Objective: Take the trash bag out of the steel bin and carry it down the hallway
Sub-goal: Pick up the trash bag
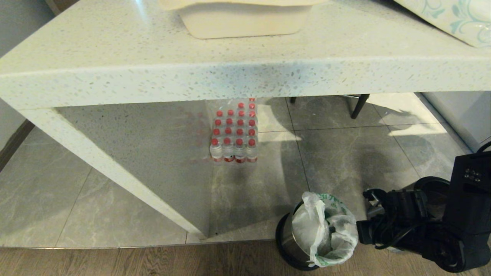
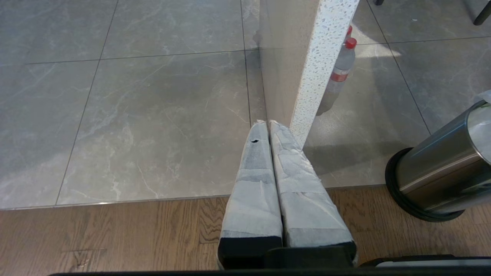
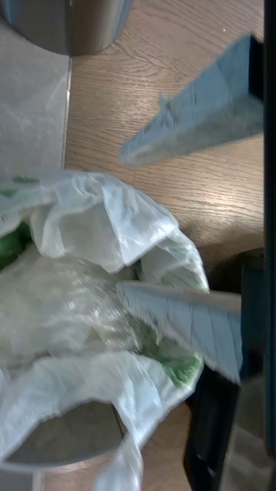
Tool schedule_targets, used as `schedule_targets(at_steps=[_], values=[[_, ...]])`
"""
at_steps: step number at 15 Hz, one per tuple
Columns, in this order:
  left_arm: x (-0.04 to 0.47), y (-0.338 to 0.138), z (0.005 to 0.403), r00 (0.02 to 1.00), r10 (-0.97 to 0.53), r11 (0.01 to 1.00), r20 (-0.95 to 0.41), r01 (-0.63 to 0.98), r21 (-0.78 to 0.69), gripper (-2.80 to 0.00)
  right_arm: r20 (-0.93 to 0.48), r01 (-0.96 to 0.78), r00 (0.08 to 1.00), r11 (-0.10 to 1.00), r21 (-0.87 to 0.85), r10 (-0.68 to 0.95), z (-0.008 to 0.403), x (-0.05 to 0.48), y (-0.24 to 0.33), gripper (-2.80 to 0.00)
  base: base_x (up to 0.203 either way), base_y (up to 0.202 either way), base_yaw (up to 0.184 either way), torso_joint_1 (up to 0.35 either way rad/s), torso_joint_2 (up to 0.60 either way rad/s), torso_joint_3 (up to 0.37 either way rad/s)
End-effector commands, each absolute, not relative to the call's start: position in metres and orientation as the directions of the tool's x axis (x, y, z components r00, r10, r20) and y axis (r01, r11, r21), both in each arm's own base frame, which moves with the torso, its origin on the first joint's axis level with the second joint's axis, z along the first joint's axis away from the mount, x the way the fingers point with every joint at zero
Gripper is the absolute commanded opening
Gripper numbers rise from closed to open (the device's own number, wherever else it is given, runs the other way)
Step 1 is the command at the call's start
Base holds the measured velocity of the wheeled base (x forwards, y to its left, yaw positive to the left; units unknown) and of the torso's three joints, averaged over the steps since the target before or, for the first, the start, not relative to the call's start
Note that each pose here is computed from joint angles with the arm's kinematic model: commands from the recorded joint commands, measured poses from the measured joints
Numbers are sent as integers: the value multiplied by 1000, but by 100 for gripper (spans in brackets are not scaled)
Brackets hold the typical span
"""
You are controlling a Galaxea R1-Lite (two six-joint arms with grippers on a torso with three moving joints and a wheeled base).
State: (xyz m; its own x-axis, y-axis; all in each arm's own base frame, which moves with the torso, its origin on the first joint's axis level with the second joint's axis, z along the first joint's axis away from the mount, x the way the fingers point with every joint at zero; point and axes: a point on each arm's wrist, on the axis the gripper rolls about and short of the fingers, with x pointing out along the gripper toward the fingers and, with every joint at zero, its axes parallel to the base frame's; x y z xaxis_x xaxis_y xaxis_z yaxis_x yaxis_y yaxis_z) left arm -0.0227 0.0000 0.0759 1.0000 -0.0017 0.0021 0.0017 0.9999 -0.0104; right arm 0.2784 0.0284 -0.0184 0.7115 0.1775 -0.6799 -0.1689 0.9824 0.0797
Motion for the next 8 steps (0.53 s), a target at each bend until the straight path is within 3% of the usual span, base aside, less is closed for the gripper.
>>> schedule_targets(at_steps=[1,8], values=[[-23,0,76,1000,-2,1000,3,2,-11,-280,-686,-162,707,984,78,171,-30,283,27,0,0,0,0,0,0,0],[-23,0,76,1000,-2,1000,3,2,-11,-280,-682,-156,713,985,72,163,-47,291,27,0,0,0,0,0,0,0]])
